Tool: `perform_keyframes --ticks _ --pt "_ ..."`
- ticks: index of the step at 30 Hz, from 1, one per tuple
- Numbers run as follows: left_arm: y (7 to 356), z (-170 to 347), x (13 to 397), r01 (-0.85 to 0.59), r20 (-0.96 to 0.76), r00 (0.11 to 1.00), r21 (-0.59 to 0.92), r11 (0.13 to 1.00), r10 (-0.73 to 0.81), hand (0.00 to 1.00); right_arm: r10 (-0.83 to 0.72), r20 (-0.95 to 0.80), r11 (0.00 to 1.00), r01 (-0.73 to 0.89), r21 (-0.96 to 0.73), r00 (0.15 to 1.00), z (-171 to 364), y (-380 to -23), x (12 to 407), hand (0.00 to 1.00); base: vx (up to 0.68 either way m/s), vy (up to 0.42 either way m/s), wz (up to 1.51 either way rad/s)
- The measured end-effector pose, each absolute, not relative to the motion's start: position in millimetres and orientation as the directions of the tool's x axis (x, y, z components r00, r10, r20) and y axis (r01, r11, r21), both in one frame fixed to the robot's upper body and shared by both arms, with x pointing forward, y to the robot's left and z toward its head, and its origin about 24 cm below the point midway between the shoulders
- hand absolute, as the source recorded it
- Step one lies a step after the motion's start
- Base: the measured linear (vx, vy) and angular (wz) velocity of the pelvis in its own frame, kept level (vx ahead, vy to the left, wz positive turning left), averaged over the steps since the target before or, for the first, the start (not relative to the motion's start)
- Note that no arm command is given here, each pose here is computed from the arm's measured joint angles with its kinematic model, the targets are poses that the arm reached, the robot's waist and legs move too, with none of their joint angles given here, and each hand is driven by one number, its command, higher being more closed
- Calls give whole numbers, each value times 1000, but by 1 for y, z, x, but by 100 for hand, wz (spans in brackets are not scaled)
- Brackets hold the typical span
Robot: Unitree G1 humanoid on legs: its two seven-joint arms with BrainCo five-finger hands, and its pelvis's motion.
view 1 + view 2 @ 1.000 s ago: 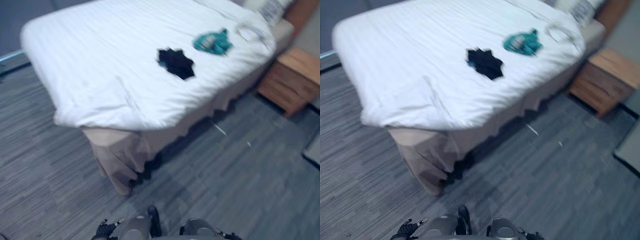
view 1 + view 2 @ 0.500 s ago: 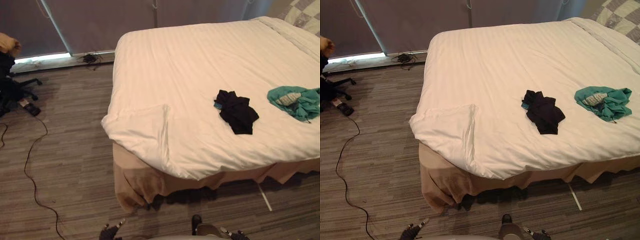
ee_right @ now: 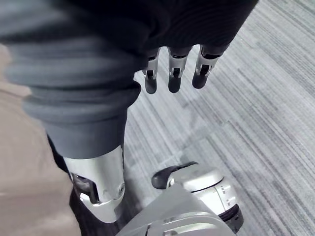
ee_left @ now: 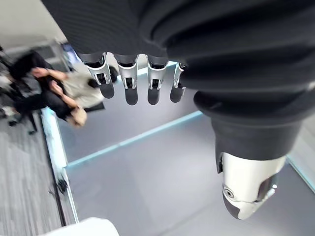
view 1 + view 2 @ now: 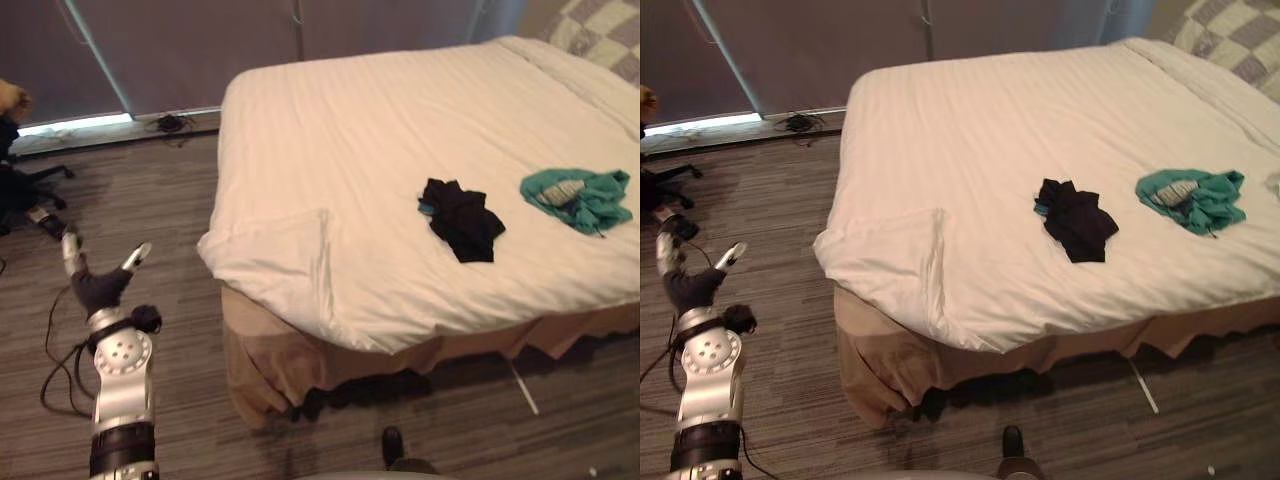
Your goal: Tidy the bed and pick cloth on bed and put in laundry
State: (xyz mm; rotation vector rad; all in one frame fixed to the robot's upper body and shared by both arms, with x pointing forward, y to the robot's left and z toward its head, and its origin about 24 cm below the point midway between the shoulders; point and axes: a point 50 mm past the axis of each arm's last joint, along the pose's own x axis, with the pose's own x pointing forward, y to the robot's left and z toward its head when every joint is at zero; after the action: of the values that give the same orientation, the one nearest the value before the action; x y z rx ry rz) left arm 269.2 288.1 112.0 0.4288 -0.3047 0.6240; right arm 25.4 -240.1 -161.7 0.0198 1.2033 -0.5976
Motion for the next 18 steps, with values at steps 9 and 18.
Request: perform_keyframes --ticks 9,18 --pt "192 181 360 -421 513 849 507 752 129 0 -443 -804 848 475 -234 396 -148 -243 88 0 -70 -36 -30" --pt "195 174 397 -357 328 929 667 655 172 100 -449 -735 856 482 -189 509 -134 -237 122 0 -74 -30 -14"
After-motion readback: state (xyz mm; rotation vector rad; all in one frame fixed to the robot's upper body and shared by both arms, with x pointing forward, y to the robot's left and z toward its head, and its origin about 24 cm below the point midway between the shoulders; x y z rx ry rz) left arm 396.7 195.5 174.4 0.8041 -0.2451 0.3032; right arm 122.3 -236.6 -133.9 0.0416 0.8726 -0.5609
